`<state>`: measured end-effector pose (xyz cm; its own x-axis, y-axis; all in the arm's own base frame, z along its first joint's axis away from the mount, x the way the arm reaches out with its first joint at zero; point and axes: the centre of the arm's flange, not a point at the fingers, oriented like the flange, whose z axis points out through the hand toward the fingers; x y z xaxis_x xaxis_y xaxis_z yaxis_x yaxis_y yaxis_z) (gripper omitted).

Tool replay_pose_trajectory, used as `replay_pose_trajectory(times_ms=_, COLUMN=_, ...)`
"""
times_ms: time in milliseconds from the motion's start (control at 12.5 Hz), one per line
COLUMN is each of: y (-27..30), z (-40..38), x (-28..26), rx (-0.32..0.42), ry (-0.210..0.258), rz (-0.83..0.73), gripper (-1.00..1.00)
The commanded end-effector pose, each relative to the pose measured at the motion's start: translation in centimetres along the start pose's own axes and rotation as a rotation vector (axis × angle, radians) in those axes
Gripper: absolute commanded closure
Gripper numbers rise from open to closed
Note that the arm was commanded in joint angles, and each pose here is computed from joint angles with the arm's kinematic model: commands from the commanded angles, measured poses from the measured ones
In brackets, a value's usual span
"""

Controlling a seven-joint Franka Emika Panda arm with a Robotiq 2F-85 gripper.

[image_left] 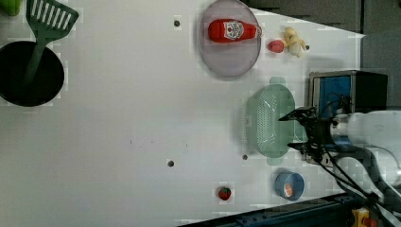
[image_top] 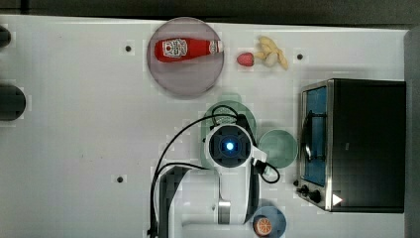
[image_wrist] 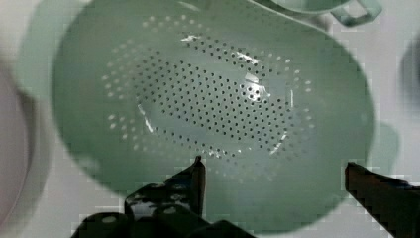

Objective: Drag strainer right to left.

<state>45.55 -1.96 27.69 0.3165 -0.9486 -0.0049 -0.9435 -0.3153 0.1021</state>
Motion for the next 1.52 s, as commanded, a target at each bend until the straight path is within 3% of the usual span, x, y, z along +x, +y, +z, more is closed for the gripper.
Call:
replay_pose_trajectory(times_ms=80, y=-1.7, z=1.6, x=0.1, rx=0.063, ry=0.014, rz=0.200, gripper=-1.00)
replay_pose_trajectory(times_ms=320, y=-2.9, z=6.4, x=-0.3, rx=0.097, ry=0.015, rz=0.218, gripper=-1.00)
replay_pose_trajectory(times_ms=560, y=-3.2, z=9.6, x=-1.5, rx=0.080, ry=0.010, rz=0.202, gripper=-1.00)
replay_pose_trajectory(times_ms=960, y=-4.0, z=11.1, x=-4.8, rx=0.068, ry=0.000, rz=0.323, gripper=-1.00)
replay_pose_trajectory(times_ms=1520, y=-5.3, z=11.3, x=-9.8, rx=0.066, ry=0.005, rz=0.283, gripper=-1.00)
